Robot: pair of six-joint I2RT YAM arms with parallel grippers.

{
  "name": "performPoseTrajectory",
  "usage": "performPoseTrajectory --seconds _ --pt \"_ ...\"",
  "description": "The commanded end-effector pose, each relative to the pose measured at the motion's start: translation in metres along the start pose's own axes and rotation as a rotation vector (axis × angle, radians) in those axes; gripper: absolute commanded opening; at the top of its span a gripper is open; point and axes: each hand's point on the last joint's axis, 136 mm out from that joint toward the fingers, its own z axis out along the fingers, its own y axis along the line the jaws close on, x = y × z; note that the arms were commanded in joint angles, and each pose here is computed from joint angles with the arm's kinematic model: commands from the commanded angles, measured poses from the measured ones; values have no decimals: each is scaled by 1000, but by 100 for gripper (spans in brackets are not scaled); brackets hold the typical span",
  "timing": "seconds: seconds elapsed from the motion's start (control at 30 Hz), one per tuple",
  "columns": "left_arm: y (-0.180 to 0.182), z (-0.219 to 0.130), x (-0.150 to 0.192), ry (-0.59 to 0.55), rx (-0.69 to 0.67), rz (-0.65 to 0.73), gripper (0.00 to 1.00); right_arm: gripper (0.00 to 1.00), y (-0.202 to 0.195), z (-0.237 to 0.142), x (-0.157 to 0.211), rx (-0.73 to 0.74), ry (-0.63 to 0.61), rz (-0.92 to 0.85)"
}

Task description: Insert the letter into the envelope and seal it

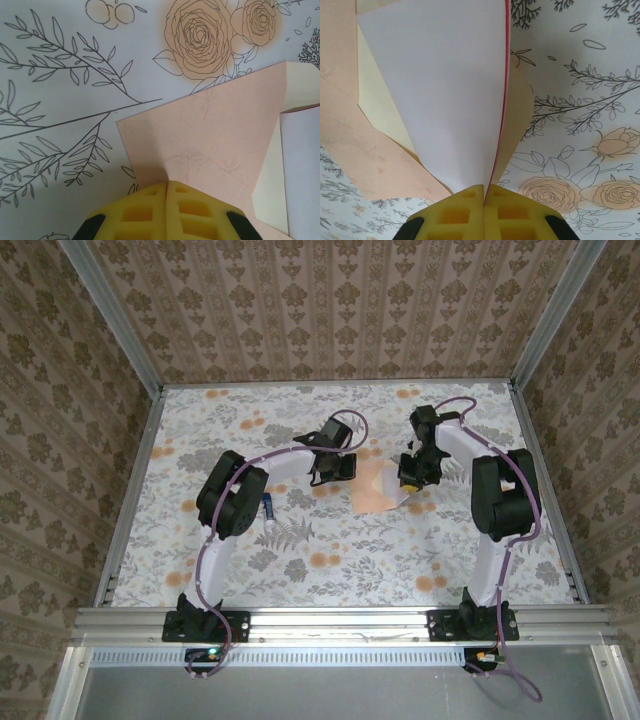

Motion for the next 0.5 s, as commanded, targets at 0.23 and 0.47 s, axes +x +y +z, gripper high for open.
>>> performPoseTrajectory --seconds 0.23,0.47 --pt "27 11 44 135 -86 -35 0 0 -14 -1 1 59 23 19" --pt "27 11 43 135 -82 -36 0 0 -6 7 1 23 50 19"
